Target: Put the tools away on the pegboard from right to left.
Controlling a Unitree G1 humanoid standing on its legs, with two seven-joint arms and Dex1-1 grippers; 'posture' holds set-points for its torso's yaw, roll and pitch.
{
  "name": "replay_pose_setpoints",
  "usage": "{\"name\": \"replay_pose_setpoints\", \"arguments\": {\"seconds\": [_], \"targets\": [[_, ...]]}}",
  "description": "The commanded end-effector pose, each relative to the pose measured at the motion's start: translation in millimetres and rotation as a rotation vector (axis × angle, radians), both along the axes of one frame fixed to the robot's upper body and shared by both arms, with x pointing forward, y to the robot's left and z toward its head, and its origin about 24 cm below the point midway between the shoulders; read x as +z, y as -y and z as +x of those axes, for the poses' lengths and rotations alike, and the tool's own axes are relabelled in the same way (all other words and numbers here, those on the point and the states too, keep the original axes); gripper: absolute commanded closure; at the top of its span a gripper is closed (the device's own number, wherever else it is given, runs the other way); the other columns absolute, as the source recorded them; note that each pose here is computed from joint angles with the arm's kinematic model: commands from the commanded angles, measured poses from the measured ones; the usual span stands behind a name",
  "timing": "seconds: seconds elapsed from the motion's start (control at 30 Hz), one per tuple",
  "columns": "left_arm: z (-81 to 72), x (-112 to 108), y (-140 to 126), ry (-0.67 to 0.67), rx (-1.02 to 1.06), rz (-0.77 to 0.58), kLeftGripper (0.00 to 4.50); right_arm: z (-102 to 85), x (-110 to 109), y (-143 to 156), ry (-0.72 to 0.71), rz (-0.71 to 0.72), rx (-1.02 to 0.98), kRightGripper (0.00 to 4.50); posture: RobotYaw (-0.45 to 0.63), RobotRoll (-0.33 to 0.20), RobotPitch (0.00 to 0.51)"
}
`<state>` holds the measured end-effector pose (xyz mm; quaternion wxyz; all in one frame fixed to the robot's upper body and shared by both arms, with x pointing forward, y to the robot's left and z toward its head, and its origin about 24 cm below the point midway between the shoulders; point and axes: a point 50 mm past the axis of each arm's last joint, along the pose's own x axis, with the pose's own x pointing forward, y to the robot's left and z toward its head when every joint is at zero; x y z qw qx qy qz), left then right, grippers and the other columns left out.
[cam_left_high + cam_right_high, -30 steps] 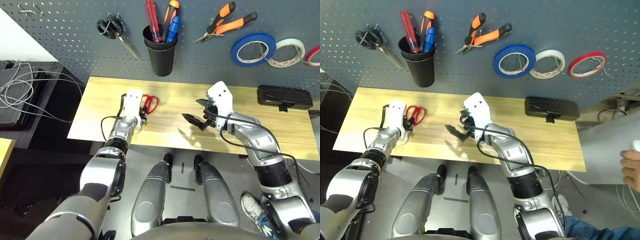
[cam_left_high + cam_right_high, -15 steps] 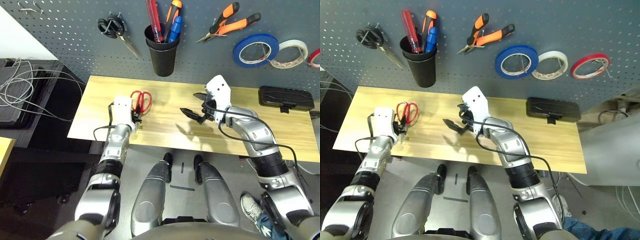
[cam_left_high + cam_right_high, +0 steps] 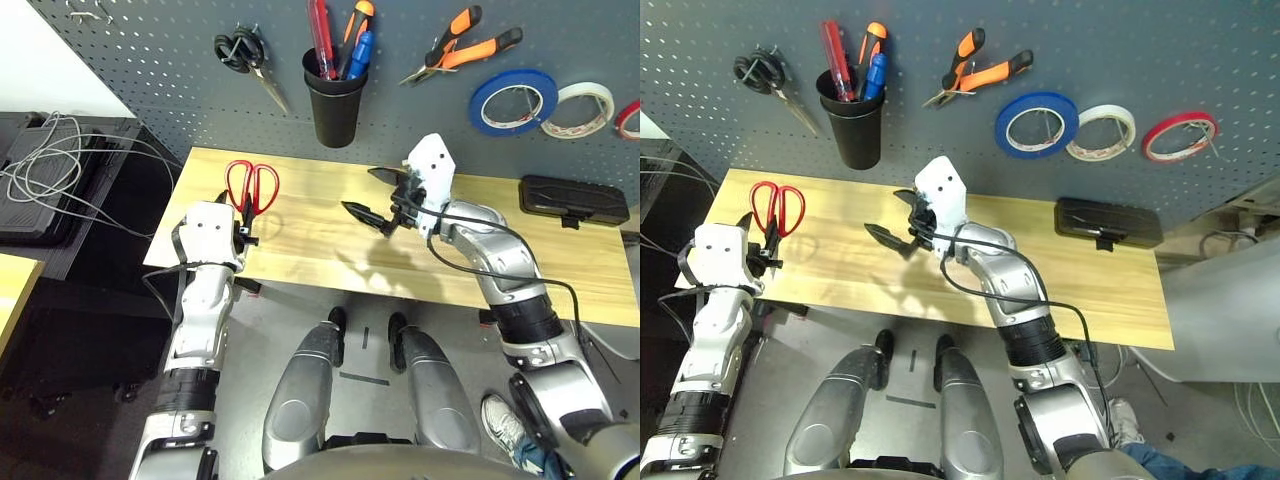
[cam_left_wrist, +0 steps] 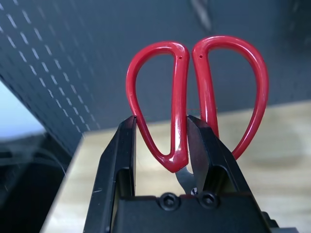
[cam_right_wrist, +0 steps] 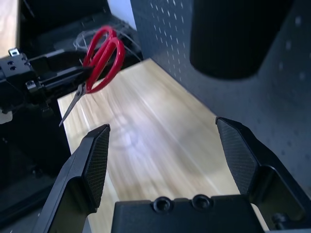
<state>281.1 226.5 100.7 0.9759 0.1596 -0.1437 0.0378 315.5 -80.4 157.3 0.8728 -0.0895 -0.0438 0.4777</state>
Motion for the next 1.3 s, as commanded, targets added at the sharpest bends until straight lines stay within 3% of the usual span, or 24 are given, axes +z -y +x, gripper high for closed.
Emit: {"name": "replay_pose_setpoints", "arguments": {"seconds": [0.03,0.4,0.47,0.57,0.77,0.93,1.17,1.3], "targets": [[-4.3,13.0,-0.1,0.088,-0.011,0.028,2.93,0.8,-1.3,0.4,-0.004,0.024,0.006,0.00,0.07,0.000,0.292],[3.4,56.7,9.4,0.275,-0.072,0.096,2.96,4.3,2.2,2.7,0.020,0.039,-0.014,0.00,0.07,0.000,0.293],[7.2,62.9,10.5,0.294,-0.087,0.117,3.34,4.7,2.4,2.5,0.022,0.041,-0.016,0.00,0.07,0.000,0.293],[11.9,67.4,11.3,0.298,-0.106,0.135,4.37,4.9,2.2,2.7,0.021,0.043,-0.019,0.00,0.07,0.000,0.293],[22.5,70.6,10.7,0.289,-0.124,0.139,4.47,5.2,1.5,4.4,0.020,0.043,-0.033,0.00,0.07,0.000,0.290],[28.9,51.8,11.8,0.172,-0.124,0.089,4.47,5.1,0.1,6.3,0.015,0.043,-0.045,0.00,0.06,0.000,0.291],[43.0,-7.9,1.8,-0.194,-0.059,0.046,4.47,6.7,-7.6,11.4,-0.033,0.037,-0.087,0.00,0.06,0.000,0.297],[51.7,-29.3,-5.8,-0.345,-0.032,0.025,4.47,10.0,-22.2,18.0,-0.125,0.013,-0.163,0.00,0.06,0.000,0.322]]}}
